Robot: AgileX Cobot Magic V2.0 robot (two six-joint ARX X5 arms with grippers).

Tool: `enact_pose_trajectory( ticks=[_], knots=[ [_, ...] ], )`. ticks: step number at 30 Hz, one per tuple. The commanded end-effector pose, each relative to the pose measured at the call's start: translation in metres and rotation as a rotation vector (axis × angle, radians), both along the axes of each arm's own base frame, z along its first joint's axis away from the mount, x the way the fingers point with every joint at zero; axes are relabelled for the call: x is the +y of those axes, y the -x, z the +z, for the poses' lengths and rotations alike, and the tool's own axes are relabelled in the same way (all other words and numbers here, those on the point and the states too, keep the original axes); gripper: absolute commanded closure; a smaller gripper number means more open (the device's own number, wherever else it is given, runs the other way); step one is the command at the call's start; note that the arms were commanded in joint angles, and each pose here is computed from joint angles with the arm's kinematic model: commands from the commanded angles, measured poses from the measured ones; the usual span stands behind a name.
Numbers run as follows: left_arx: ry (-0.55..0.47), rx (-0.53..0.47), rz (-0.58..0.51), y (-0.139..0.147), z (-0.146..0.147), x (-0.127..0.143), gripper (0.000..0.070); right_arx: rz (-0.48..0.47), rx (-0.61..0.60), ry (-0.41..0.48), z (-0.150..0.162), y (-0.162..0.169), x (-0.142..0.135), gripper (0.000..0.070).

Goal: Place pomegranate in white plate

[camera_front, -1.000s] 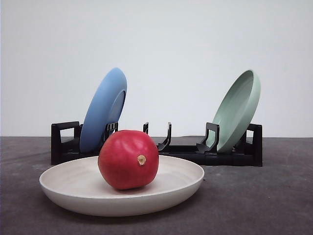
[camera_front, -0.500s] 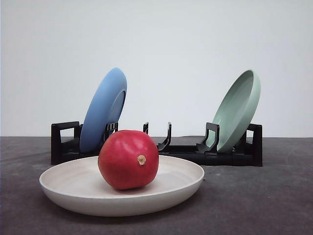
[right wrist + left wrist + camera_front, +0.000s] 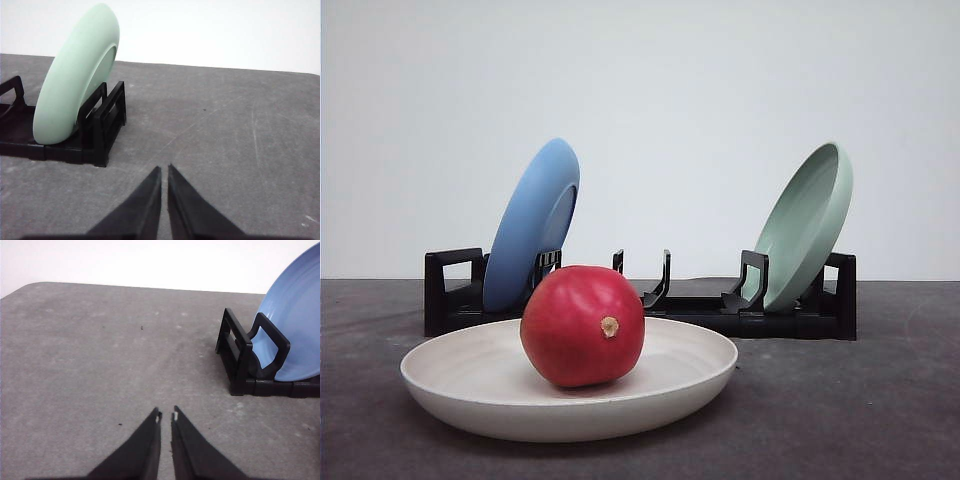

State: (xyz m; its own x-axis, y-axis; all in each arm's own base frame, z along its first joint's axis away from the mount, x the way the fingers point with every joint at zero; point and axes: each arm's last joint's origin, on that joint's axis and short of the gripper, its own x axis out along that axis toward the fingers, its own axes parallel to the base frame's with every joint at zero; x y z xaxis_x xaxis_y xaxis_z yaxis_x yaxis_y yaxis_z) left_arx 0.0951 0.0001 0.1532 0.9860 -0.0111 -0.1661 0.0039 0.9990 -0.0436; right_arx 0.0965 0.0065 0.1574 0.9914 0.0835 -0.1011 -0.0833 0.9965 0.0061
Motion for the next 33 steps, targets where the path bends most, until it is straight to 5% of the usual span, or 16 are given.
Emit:
enact_pose_trajectory(
  ticks=[1, 33],
  knots=[
    [-0.01, 0.011, 0.001, -0.0005, -0.0039, 0.0001, 0.0683, 0.001, -0.011, 0.0, 0.0001, -0.0002, 0.0001, 0.0683],
    [-0.01, 0.011, 0.001, -0.0005, -0.0039, 0.0001, 0.0683, 0.001, -0.011, 0.0, 0.0001, -0.0002, 0.0001, 0.0683]
  ],
)
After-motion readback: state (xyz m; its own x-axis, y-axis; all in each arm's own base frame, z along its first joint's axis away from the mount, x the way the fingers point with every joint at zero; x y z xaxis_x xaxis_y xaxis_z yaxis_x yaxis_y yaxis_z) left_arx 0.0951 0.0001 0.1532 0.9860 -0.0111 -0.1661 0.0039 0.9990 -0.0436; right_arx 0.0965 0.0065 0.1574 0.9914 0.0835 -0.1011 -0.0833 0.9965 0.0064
